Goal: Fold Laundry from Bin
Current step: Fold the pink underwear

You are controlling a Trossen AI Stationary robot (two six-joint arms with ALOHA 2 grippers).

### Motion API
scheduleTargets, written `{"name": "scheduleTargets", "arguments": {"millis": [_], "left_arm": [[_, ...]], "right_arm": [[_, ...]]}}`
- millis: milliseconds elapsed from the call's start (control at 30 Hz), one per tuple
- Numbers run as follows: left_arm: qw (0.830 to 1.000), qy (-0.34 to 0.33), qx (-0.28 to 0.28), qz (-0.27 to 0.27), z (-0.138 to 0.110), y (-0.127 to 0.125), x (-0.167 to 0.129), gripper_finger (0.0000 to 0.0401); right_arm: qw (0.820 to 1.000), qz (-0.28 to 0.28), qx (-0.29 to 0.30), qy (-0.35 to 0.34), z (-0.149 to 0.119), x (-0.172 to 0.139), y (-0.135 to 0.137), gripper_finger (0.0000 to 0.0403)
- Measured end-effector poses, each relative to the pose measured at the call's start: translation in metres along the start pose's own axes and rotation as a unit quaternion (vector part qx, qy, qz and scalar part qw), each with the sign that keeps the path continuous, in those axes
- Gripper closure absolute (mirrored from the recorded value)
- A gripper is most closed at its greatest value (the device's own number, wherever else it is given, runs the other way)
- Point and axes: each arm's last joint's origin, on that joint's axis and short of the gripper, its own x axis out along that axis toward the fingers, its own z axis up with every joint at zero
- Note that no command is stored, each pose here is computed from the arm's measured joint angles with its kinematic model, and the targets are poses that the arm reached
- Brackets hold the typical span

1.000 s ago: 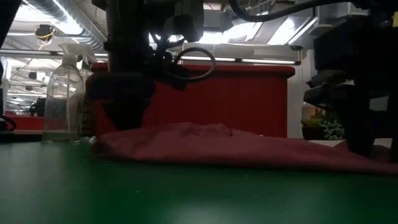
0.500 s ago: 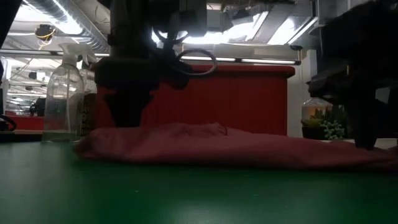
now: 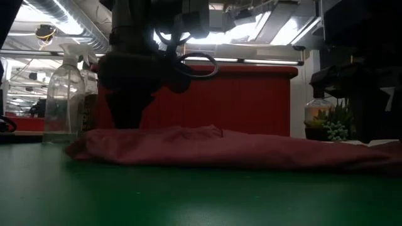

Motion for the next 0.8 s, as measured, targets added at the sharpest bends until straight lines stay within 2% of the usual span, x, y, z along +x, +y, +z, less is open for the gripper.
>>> {"name": "scheduleTargets", "arguments": {"millis": [100, 200, 367, 533, 800], "left_arm": [[1.0, 0.016, -0.005, -0.008, 0.002, 0.001, -0.007, 0.0394], [1.0, 0.026, -0.01, -0.008, 0.006, 0.002, -0.018, 0.039], [0.999, 0.006, -0.019, -0.031, 0.02, 0.002, -0.038, 0.039], [0.996, -0.024, -0.072, -0.055, 0.032, 0.0, -0.053, 0.0394], [0.978, -0.073, -0.135, -0.144, 0.045, -0.016, -0.062, 0.0395]], "right_arm": [[1.0, 0.0, 0.0, 0.0, 0.0, 0.0, 0.0, 0.024], [1.0, 0.0, 0.0, 0.001, 0.0, 0.0, 0.0, 0.024], [1.0, -0.005, -0.001, 0.015, -0.003, 0.0, -0.001, 0.024], [1.0, -0.007, -0.001, 0.023, -0.004, 0.0, -0.001, 0.024], [1.0, -0.006, -0.001, 0.02, -0.004, 0.0, -0.001, 0.024]]}}
